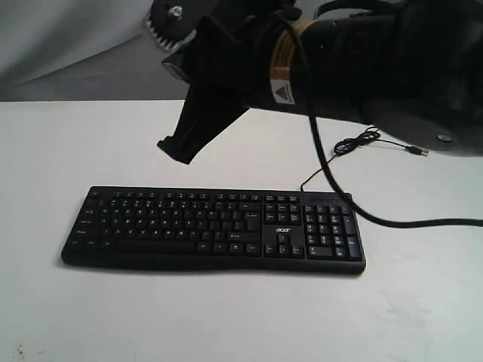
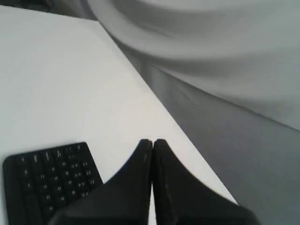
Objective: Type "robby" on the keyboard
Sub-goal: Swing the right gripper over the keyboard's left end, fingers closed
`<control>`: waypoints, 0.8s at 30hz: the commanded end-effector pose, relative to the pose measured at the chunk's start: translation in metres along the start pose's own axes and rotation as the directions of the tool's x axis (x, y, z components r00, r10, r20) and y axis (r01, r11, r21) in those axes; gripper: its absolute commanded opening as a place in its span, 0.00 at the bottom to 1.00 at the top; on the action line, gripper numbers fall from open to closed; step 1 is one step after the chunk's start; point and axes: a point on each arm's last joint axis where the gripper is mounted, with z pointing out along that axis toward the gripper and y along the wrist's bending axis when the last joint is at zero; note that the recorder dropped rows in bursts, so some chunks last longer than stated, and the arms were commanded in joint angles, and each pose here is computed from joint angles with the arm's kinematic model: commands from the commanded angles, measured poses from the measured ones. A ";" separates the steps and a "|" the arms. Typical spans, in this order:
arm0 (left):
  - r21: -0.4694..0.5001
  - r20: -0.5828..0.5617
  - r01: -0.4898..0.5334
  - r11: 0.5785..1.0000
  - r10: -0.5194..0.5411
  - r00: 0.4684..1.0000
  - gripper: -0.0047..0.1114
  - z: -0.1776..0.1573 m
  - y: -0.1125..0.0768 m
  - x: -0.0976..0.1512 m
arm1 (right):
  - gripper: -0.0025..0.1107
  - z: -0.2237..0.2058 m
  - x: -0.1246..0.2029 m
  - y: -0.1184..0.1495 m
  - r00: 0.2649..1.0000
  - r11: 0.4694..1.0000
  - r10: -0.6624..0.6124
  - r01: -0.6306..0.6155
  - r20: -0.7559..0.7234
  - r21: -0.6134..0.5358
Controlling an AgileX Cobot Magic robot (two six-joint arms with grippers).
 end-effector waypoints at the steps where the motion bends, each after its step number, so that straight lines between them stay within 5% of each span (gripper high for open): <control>1: 0.005 0.005 -0.003 1.000 0.003 1.000 0.04 0.000 0.000 0.001 | 0.02 -0.005 -0.008 -0.007 0.992 1.000 0.008 -0.011 -0.125 -0.022; 12: 0.005 0.005 -0.003 1.000 0.003 1.000 0.04 0.000 0.000 0.001 | 0.02 0.022 -0.032 -0.029 0.980 0.958 0.078 -0.124 -0.181 -0.260; 24: 0.005 0.005 -0.003 1.000 0.003 1.000 0.04 0.000 0.000 0.001 | 0.02 0.097 0.022 -0.019 0.947 0.946 0.034 -0.134 -0.319 -0.296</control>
